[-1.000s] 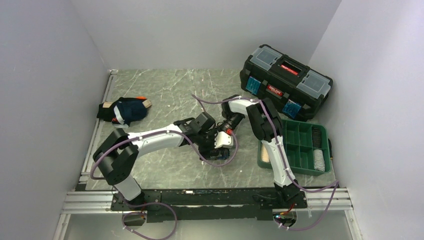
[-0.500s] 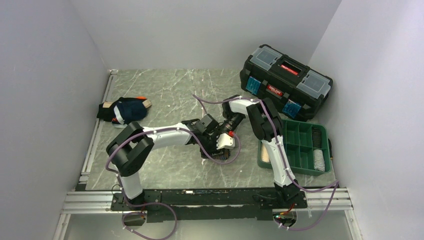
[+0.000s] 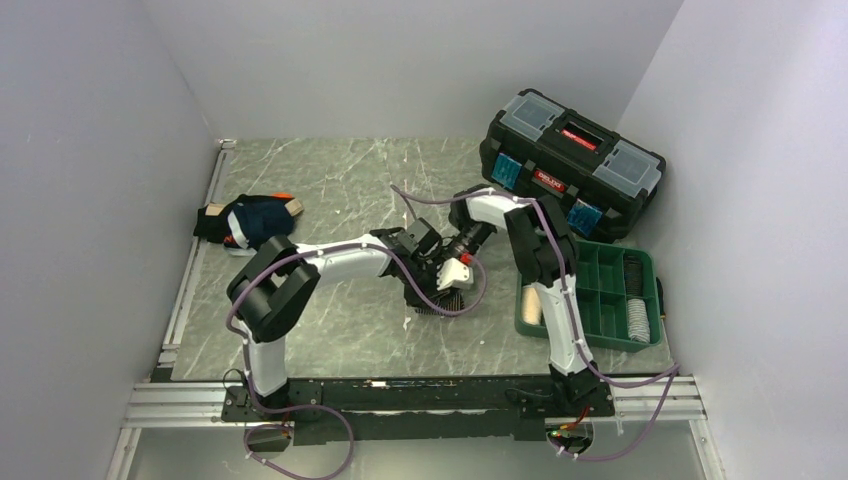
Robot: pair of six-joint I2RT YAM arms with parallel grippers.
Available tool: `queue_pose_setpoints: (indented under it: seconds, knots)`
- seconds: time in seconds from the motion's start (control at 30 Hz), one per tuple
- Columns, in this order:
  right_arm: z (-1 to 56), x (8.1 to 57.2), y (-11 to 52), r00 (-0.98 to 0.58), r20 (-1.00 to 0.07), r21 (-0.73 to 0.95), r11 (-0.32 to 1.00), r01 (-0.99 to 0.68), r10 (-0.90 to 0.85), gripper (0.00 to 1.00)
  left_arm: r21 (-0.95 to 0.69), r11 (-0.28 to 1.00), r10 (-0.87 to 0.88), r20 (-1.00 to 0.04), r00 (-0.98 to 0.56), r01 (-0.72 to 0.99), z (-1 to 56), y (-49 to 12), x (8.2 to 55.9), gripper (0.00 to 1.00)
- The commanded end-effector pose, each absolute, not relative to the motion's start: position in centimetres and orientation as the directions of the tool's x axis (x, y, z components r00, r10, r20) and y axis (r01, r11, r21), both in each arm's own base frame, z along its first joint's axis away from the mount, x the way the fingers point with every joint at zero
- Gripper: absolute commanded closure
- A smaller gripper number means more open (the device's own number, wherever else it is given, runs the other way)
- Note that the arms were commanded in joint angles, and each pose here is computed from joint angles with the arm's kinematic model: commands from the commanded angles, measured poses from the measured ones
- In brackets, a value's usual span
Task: Roll the underwear
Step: Roll the underwear to the center of the board.
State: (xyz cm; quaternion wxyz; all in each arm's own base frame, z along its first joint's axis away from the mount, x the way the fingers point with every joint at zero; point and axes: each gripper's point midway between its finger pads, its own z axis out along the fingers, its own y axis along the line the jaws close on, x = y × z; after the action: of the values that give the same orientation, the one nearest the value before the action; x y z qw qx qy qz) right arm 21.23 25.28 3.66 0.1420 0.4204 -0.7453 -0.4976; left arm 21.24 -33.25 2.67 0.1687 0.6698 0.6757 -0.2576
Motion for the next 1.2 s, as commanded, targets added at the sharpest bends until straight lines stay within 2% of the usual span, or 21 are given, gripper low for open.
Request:
queue_pose_setpoints:
  seconds: [0.0,0.23,0.4,0.57,0.8,0.97,1.17]
  knots:
    - [3.7,26.3,23.0,-0.518,-0.375,0.666,0.165,-0.727,-0.769,0.68,-0.259,-0.054,0.859,-0.504,-0.087,0.964,-0.1,-31.9,19.0,1.00]
    - [7.5,29.0,20.2,-0.549,-0.437,0.613,0.210,-0.762,-0.713,0.58,-0.298,-0.039,0.869,-0.481,-0.115,0.954,-0.1,-32.0,19.7,1.00]
    - [9.9,30.5,17.3,-0.570,-0.467,0.561,0.271,-0.782,-0.677,0.58,-0.358,-0.015,0.871,-0.463,-0.164,0.934,-0.3,-32.1,20.1,1.00]
    - [13.2,31.9,14.3,-0.586,-0.546,0.479,0.352,-0.805,-0.599,0.58,-0.475,0.026,0.855,-0.445,-0.266,0.879,-0.1,-31.9,20.7,1.00]
    - [15.5,30.9,13.0,-0.559,-0.653,0.330,0.473,-0.817,-0.511,0.58,-0.666,0.080,0.840,-0.355,-0.410,0.742,-0.6,-32.1,21.6,1.00]
    - [16.5,29.0,12.0,-0.418,-0.741,0.087,0.542,-0.836,-0.526,0.56,-0.730,0.121,0.838,-0.289,-0.463,0.673,-1.6,-32.2,21.5,1.00]
    - [15.3,25.9,14.8,-0.231,-0.715,-0.132,0.452,-0.882,-0.660,0.51,-0.779,0.143,0.835,-0.236,-0.497,0.610,-2.4,-32.7,21.9,1.00]
